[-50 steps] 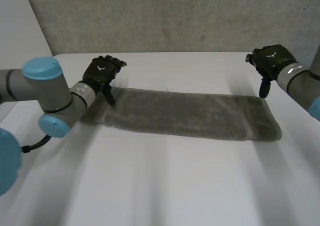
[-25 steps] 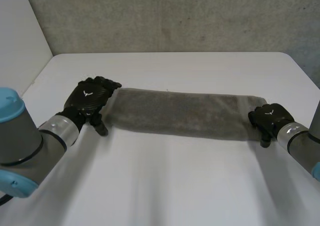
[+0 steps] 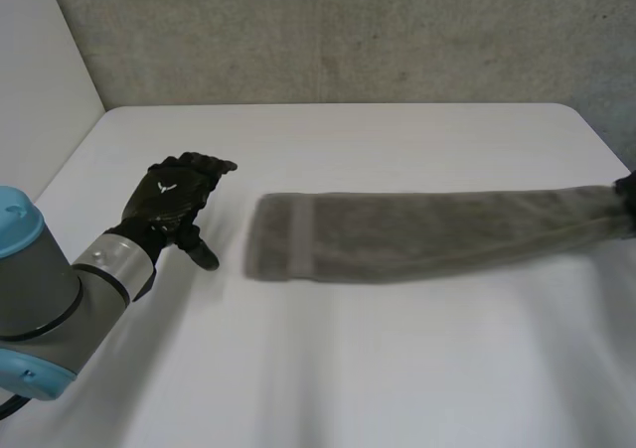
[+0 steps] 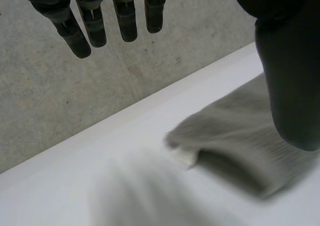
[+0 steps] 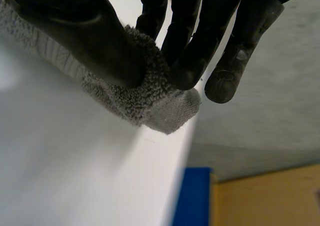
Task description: Fold the towel.
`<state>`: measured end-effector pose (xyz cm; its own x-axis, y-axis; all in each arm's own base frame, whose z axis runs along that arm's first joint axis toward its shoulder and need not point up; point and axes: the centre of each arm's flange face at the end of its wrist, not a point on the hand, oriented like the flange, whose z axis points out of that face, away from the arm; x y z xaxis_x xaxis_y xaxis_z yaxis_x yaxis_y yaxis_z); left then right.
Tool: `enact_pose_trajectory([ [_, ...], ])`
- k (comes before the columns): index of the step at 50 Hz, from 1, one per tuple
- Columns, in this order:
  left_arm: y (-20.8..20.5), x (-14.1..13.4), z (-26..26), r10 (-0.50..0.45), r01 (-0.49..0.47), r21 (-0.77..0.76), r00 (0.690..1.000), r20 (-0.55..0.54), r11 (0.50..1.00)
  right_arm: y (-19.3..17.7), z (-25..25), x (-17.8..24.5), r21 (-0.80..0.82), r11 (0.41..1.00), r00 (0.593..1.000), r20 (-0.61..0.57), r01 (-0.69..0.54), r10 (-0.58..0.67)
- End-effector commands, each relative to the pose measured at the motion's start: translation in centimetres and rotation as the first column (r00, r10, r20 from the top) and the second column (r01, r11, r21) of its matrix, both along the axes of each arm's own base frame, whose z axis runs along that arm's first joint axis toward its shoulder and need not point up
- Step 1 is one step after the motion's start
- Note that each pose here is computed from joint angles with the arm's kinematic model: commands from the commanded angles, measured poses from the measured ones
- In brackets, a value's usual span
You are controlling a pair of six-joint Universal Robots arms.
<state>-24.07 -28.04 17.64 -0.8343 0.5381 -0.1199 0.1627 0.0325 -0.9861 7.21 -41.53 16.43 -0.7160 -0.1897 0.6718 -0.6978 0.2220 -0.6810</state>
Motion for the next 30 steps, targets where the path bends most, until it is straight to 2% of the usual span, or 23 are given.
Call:
enact_pose_trajectory([
  [1, 0.0, 0.1, 0.3, 0.002, -0.002, -0.008, 1.0, -0.002, 1.0, -1.3, 4.6, 5.5, -0.158, 0.981, 0.99, -0.102, -0.11, 0.095],
  [2, -0.1, 0.1, 0.3, 0.003, -0.003, -0.009, 1.0, -0.003, 1.0, -0.2, 5.2, 10.0, -0.184, 0.961, 0.979, -0.058, -0.205, 0.198],
  [3, -0.1, 0.1, 0.3, 0.003, -0.003, -0.01, 1.0, -0.003, 1.0, -0.2, 5.2, 10.0, -0.184, 0.961, 0.978, -0.058, -0.206, 0.199],
  [5, -0.2, 0.1, 0.5, 0.005, -0.005, -0.015, 1.0, -0.004, 1.0, 3.6, 5.6, 18.8, -0.221, 0.889, 0.911, 0.006, -0.401, 0.412],
  [6, -0.3, 0.1, 0.5, 0.008, -0.008, -0.016, 1.0, -0.004, 1.0, 3.6, 5.6, 18.8, -0.221, 0.889, 0.91, 0.006, -0.402, 0.414],
  [7, -0.3, 0.1, 0.5, 0.008, -0.008, -0.016, 1.0, -0.004, 1.0, 5.9, 5.0, 22.6, -0.218, 0.841, 0.859, 0.022, -0.494, 0.511],
  [8, -0.4, 0.1, 0.6, 0.008, -0.008, -0.019, 1.0, -0.005, 1.0, 5.9, 5.0, 22.7, -0.218, 0.841, 0.859, 0.022, -0.495, 0.512],
  [10, -0.4, 0.1, 0.6, 0.008, -0.008, -0.021, 1.0, -0.006, 1.0, 11.2, 3.0, 29.0, -0.176, 0.731, 0.739, 0.027, -0.66, 0.674],
  [11, -0.4, 0.1, 0.6, 0.008, -0.008, -0.019, 1.0, -0.005, 1.0, 11.2, 3.0, 29.0, -0.176, 0.73, 0.738, 0.027, -0.661, 0.674],
  [13, -0.4, 0.1, 0.5, 0.008, -0.008, -0.018, 1.0, -0.005, 1.0, 15.7, -0.2, 32.4, -0.093, 0.644, 0.643, 0.045, -0.76, 0.765],
  [14, -0.3, 0.1, 0.5, 0.006, -0.006, -0.016, 1.0, -0.004, 1.0, 15.7, -0.2, 32.4, -0.092, 0.643, 0.642, 0.045, -0.76, 0.765],
  [16, -0.3, 0.1, 0.3, 0.006, -0.006, -0.012, 1.0, -0.003, 1.0, 17.7, -3.1, 33.1, 0.002, 0.611, 0.61, 0.058, -0.792, 0.79],
  [22, -0.3, 0.2, 0.2, 0.006, -0.006, -0.006, 1.0, -0.002, 1.0, 17.9, -3.4, 33.0, 0.029, 0.598, 0.599, 0.028, -0.801, 0.801],
  [30, -0.4, 0.1, 0.1, 0.005, -0.005, -0.005, 1.0, -0.001, 1.0, 16.6, 1.1, 30.6, -0.047, 0.664, 0.661, 0.069, -0.746, 0.747],
])
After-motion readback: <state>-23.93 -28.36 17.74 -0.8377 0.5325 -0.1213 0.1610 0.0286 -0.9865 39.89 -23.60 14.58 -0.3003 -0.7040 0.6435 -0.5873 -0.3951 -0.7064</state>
